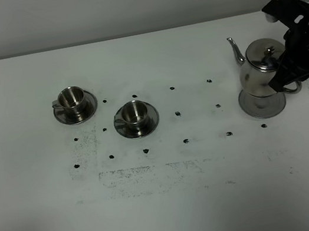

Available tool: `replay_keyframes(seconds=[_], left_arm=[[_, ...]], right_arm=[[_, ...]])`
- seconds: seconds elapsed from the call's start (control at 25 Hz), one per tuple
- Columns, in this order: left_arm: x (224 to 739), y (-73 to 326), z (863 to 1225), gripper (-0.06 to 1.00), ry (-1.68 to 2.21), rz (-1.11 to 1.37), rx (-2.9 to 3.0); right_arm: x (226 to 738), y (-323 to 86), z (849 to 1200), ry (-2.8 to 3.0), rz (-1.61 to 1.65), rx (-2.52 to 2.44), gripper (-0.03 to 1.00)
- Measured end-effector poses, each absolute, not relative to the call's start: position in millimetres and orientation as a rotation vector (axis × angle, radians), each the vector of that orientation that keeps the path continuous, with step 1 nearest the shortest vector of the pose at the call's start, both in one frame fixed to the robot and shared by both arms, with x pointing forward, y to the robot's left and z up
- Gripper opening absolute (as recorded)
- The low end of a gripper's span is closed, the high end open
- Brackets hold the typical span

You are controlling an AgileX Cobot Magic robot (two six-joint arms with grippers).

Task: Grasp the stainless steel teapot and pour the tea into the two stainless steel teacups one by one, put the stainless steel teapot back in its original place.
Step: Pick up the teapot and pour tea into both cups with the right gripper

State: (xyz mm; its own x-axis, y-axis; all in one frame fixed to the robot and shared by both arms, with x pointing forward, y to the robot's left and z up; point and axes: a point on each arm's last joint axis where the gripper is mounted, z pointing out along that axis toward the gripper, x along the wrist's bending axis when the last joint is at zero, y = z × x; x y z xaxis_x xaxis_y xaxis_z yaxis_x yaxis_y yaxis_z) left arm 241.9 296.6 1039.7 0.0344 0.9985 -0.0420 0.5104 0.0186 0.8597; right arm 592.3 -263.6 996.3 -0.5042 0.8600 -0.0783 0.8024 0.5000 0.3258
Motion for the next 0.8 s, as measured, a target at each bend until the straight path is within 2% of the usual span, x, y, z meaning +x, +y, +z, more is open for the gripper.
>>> replay_keyframes(seconds=[0.28,0.48,0.8], left_arm=[[242,297,1040,0.47,1.568,0.849,1.585],[242,297,1040,0.47,1.568,0.849,1.585],[242,297,1040,0.47,1.568,0.849,1.585]], right_arm=[[598,-245,1011,2.546,0.397,1.320,0.20],[623,-207,1027,2.624,0.406,1.124,0.20],[661,-137,1028,2.723,0.315,0.759,0.20]])
